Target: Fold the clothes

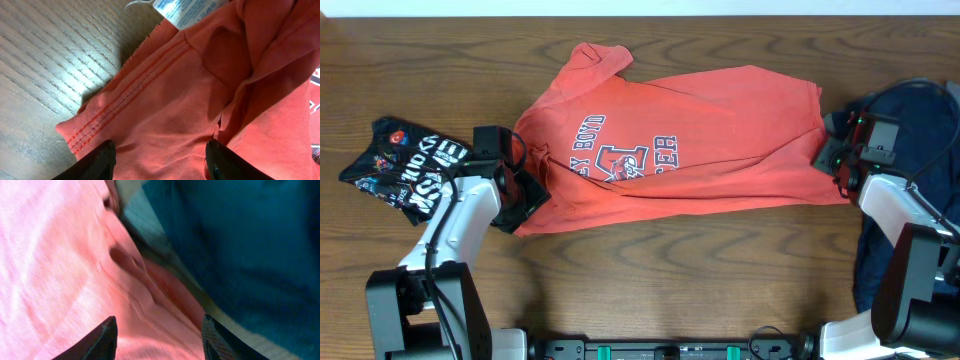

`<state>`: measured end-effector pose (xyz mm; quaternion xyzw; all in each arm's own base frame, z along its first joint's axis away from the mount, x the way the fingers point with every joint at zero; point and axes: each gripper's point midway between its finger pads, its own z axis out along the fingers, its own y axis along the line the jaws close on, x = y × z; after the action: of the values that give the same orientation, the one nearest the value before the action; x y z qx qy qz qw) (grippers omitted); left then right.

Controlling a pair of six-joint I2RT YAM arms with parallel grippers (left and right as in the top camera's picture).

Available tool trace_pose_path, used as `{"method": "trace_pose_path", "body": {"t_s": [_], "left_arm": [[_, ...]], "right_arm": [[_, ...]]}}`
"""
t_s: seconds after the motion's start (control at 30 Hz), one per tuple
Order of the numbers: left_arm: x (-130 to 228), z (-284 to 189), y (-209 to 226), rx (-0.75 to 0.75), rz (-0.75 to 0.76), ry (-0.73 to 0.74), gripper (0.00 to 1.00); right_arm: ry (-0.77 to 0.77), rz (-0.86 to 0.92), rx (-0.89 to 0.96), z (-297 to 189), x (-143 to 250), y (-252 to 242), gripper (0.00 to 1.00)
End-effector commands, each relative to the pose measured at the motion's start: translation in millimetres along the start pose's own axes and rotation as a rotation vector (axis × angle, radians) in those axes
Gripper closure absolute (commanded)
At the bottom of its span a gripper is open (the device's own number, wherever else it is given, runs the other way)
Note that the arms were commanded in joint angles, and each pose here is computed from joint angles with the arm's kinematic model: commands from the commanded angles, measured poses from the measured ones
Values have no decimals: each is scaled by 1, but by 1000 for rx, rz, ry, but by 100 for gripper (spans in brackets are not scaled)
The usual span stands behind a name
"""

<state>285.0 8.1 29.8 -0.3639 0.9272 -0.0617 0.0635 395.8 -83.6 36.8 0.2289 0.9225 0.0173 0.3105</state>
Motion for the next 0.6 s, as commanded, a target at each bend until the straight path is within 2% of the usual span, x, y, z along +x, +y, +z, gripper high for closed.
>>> {"method": "trace_pose_path", "body": {"t_s": [0.0, 0.03, 0.17, 0.27, 0.4, 0.57], "left_arm": [[2, 1, 4, -12, 15, 0, 40], [2, 1, 4, -14, 14, 3, 40], [4, 1, 5, -18, 25, 9, 40], [4, 1, 2, -13, 55, 4, 40], [6, 5, -4, -3, 126, -5, 40], [12, 23, 2, -23, 162, 0, 40]], "right_arm": [[37, -14, -3, 0, 8, 4, 48], [70, -12, 1, -2, 15, 2, 51], [197, -56, -62, -7, 45, 10, 52], [266, -65, -4, -10, 62, -2, 52], [259, -79, 100, -9, 67, -22, 52], [268, -115, 117, -6, 77, -29, 50]]}}
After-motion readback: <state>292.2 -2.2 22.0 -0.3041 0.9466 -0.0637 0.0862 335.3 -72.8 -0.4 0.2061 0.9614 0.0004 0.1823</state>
